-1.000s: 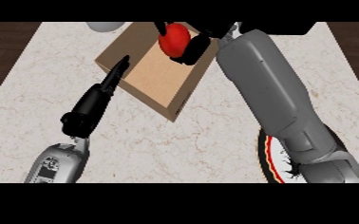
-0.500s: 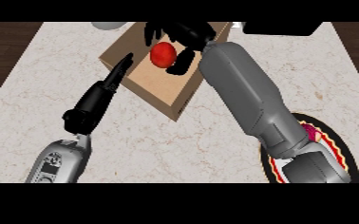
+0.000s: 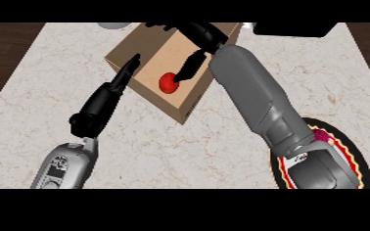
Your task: Pick the tomato from the plate and place it in the cardboard box
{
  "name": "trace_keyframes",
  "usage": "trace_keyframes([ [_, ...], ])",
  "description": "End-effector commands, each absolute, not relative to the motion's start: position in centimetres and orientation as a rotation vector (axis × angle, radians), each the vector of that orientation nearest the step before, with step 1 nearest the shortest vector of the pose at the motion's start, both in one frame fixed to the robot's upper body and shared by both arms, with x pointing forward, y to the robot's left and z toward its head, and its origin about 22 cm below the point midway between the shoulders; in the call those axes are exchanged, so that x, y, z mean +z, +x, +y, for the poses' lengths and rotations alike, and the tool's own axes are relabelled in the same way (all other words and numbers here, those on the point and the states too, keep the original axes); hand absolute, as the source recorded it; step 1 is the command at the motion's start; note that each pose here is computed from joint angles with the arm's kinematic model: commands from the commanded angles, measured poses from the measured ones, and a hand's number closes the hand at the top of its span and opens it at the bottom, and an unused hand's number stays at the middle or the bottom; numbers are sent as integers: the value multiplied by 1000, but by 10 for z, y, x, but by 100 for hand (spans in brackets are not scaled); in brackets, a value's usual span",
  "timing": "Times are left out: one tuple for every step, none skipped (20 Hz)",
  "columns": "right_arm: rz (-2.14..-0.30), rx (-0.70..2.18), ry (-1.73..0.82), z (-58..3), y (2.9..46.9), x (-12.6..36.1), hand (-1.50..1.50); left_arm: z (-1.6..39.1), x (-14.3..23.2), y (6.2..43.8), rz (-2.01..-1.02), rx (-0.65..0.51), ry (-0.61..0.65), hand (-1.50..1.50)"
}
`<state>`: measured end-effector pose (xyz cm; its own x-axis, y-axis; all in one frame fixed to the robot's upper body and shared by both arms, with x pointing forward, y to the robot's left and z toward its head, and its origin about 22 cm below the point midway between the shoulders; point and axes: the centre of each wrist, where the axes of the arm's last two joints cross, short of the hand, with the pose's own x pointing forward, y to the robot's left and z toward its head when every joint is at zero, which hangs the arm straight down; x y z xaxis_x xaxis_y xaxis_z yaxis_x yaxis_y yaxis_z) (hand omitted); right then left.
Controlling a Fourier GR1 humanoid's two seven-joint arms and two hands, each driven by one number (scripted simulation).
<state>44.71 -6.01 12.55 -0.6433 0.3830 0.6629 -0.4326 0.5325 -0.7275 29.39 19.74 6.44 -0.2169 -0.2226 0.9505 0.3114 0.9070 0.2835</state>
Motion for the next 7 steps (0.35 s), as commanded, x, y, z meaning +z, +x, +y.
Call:
trace_keyframes([
  [-1983, 914, 194, -70, 454, 133, -150, 195, 47, 285, -1627, -508, -97, 0],
  [-1982, 857, 236, -74, 453, 123, -150, 199, 57, 296, -1643, -500, -55, 0],
  [-1974, 793, 265, -83, 460, 137, -150, 194, 47, 285, -1625, -507, -75, 0],
  [-1936, 760, 314, -85, 456, 118, -150, 191, 56, 290, -1636, -508, -104, 0],
  [-1939, 723, 348, -97, 464, 137, -150, 192, 46, 294, -1629, -506, -68, 0],
  [-1934, 677, 395, -101, 465, 137, -150, 192, 47, 283, -1625, -498, -64, 0],
  [-1921, 658, 352, -117, 470, 140, -150, 188, 51, 287, -1642, -496, -84, 0],
])
